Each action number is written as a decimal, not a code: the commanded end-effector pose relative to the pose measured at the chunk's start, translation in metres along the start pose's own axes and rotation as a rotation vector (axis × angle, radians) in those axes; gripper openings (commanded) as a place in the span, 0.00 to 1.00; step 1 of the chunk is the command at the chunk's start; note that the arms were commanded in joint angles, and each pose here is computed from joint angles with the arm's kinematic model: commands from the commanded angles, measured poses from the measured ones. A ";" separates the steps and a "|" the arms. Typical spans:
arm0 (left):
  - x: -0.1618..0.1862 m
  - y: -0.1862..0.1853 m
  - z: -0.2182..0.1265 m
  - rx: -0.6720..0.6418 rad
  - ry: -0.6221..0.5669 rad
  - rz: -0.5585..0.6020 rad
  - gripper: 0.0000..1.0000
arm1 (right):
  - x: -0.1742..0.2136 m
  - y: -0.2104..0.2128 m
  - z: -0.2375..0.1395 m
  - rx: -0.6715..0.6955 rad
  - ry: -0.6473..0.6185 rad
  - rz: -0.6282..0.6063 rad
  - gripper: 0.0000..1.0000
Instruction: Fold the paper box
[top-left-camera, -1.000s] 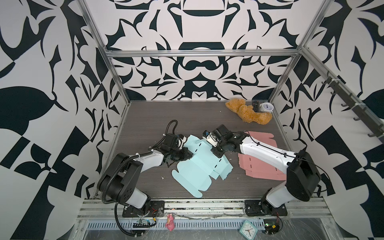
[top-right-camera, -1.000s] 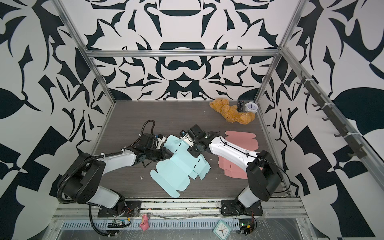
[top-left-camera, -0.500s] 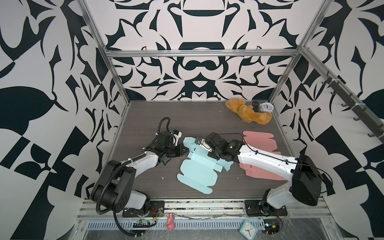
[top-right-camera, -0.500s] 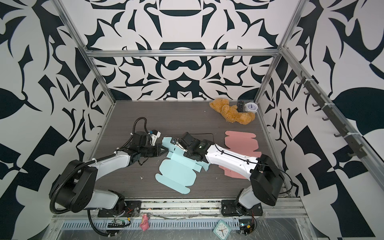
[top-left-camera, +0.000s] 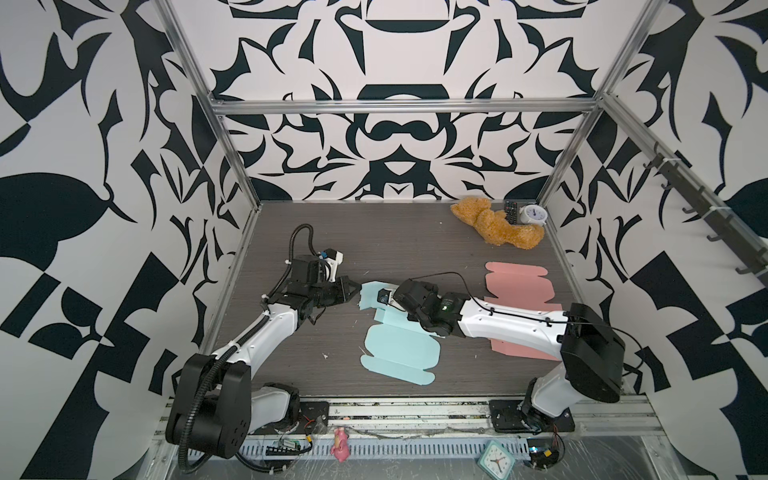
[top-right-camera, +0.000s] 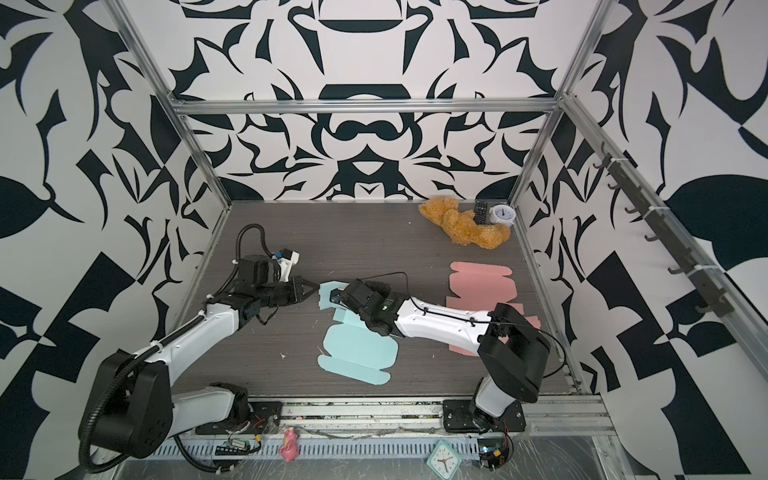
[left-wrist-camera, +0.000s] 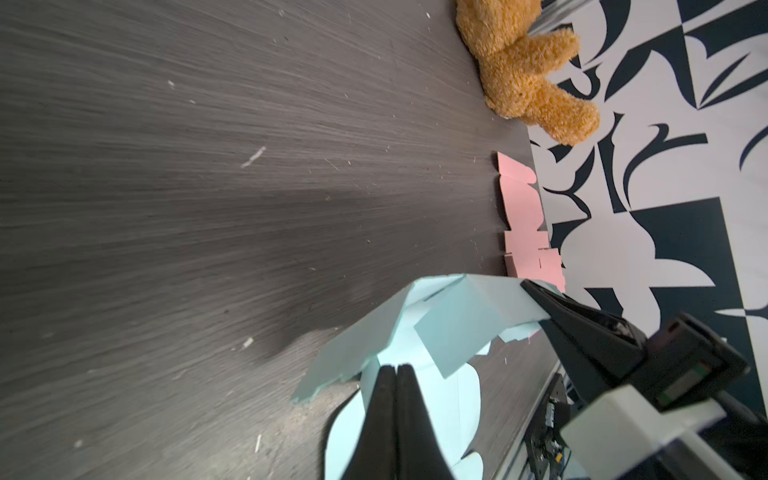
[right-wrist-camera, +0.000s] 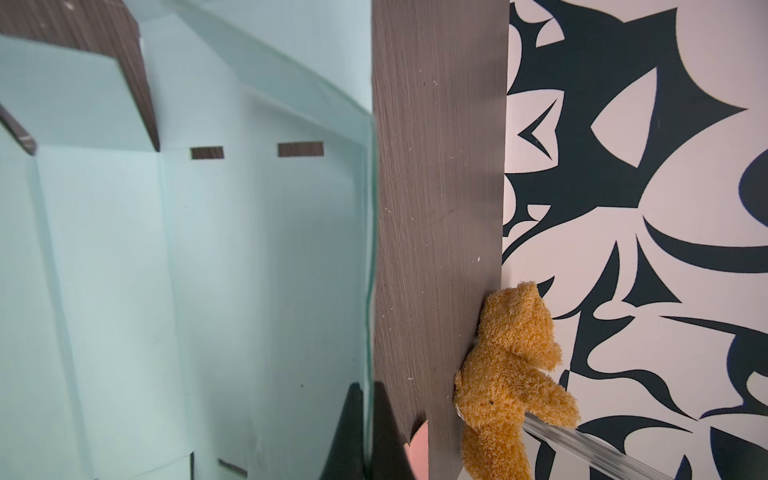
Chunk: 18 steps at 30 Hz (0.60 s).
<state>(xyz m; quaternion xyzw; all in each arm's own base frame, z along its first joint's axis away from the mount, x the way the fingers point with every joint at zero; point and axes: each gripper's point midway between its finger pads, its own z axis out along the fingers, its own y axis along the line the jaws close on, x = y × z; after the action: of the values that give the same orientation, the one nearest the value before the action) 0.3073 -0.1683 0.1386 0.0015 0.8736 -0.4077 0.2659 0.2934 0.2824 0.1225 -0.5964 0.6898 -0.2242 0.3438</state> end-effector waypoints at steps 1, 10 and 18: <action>-0.010 0.009 -0.002 0.004 0.020 -0.073 0.09 | -0.007 -0.010 -0.003 0.057 -0.019 -0.018 0.00; -0.020 0.027 0.025 0.012 0.054 -0.096 0.17 | -0.016 -0.005 -0.002 0.074 -0.049 -0.077 0.00; -0.009 0.036 0.043 0.022 0.095 -0.103 0.20 | -0.021 -0.001 0.002 0.095 -0.053 -0.134 0.00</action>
<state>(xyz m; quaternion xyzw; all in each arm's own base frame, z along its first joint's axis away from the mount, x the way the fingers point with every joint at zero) 0.3385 -0.1656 0.0871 -0.0397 0.8878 -0.4156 0.1937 0.2945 0.3006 0.1214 -0.6301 0.6391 -0.2511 0.3625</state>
